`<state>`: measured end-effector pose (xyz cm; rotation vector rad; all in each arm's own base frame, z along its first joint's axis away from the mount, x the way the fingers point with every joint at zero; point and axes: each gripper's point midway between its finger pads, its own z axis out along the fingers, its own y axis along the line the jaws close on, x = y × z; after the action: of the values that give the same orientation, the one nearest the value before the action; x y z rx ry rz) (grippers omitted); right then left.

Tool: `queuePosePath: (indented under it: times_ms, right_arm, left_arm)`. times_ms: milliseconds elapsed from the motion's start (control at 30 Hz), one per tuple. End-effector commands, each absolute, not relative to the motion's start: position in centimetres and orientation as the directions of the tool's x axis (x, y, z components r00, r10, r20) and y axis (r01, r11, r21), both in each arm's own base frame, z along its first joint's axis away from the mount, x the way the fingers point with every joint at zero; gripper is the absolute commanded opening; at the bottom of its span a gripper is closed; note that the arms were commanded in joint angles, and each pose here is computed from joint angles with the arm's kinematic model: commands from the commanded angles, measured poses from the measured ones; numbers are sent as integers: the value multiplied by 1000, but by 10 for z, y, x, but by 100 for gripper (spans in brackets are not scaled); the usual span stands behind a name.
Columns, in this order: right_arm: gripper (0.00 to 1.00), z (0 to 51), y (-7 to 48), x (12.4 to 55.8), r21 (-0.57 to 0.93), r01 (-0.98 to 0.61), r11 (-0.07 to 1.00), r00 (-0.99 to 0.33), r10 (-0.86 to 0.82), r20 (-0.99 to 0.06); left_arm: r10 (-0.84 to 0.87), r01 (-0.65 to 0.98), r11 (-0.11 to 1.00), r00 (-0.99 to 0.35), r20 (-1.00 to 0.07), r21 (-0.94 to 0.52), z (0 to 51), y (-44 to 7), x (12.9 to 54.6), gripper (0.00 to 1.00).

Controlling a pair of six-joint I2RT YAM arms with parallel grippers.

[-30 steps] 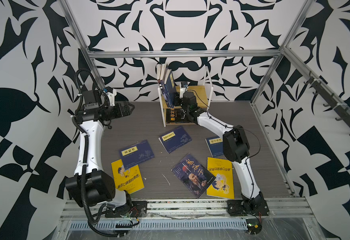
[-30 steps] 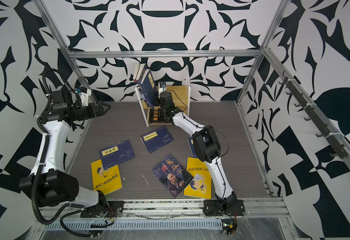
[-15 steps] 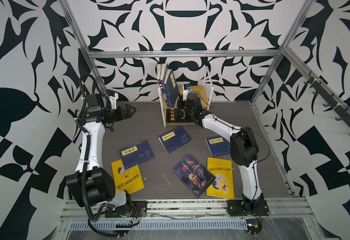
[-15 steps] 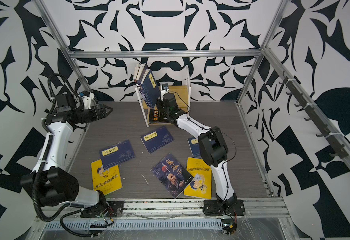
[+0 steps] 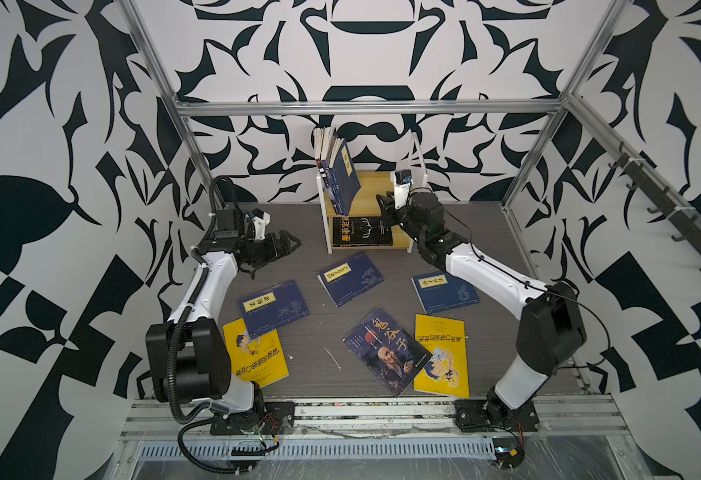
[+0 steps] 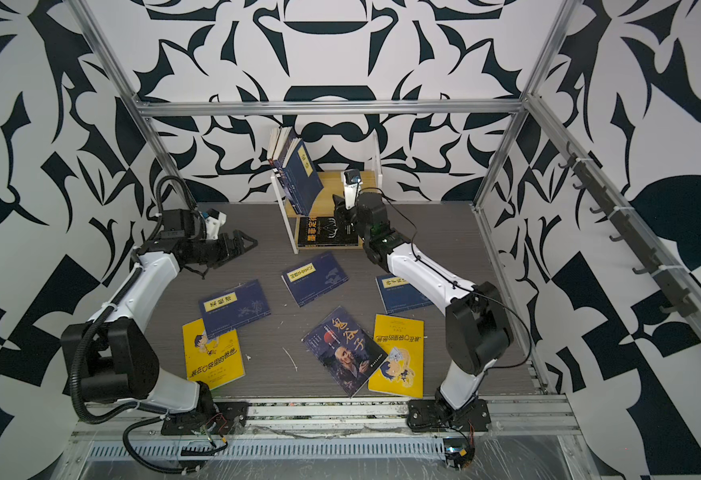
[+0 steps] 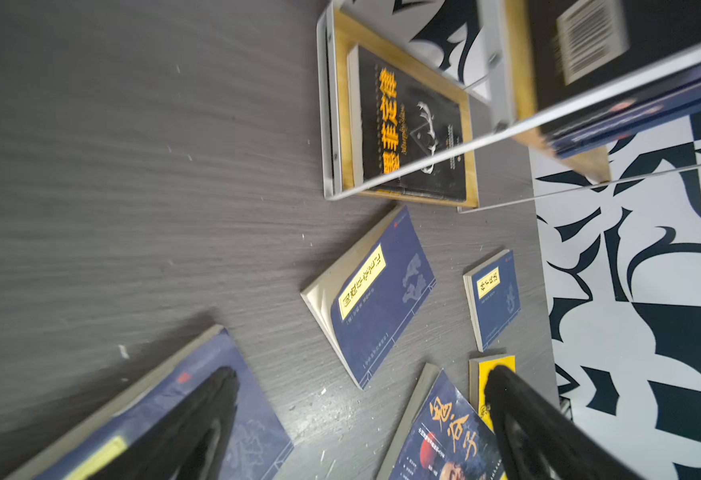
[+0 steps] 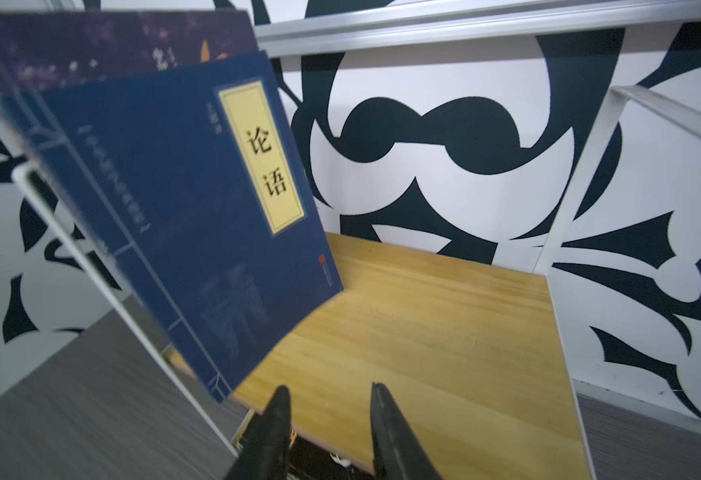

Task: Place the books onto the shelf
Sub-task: 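Lower both grippers toward the blue books on the table near the shelf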

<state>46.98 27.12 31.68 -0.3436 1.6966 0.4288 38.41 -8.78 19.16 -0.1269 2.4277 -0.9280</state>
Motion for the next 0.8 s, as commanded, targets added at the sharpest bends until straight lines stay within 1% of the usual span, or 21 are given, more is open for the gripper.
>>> queuePosePath:
  times_ms: [0,67,133,233,367,500,533,633,767]
  right_arm:
    - [46,311,269,446,104,-494,863,-187,11,-982]
    - [56,294,265,433,122,-501,857,-227,6,-974]
    - [64,276,264,420,147,-511,847,-271,4,-963]
    - [68,249,266,401,181,-532,827,-333,-8,-943]
    - [68,213,267,386,221,-516,828,-406,-9,-914]
    - [66,178,268,385,298,-466,833,-474,49,-879]
    - [66,169,270,385,301,-467,831,-487,42,-872]
    - [66,151,272,389,325,-447,833,-518,55,-854]
    - [65,128,274,398,322,-420,849,-540,51,-840]
  left_arm:
    - [-356,5,700,-864,-355,-714,174,-101,385,97]
    - [-406,-73,673,-868,-285,-736,155,-104,383,97]
    - [-441,-134,649,-869,-227,-749,140,-107,381,96]
    - [-461,-196,612,-876,-145,-766,121,-120,377,98]
    - [-473,-272,587,-879,-51,-763,97,-136,370,100]
    - [-483,-341,563,-875,35,-753,76,-150,366,97]
    - [-478,-353,563,-877,53,-748,72,-154,366,96]
    - [-462,-366,565,-883,84,-740,66,-164,367,96]
    - [-473,-392,551,-874,111,-737,63,-170,372,93]
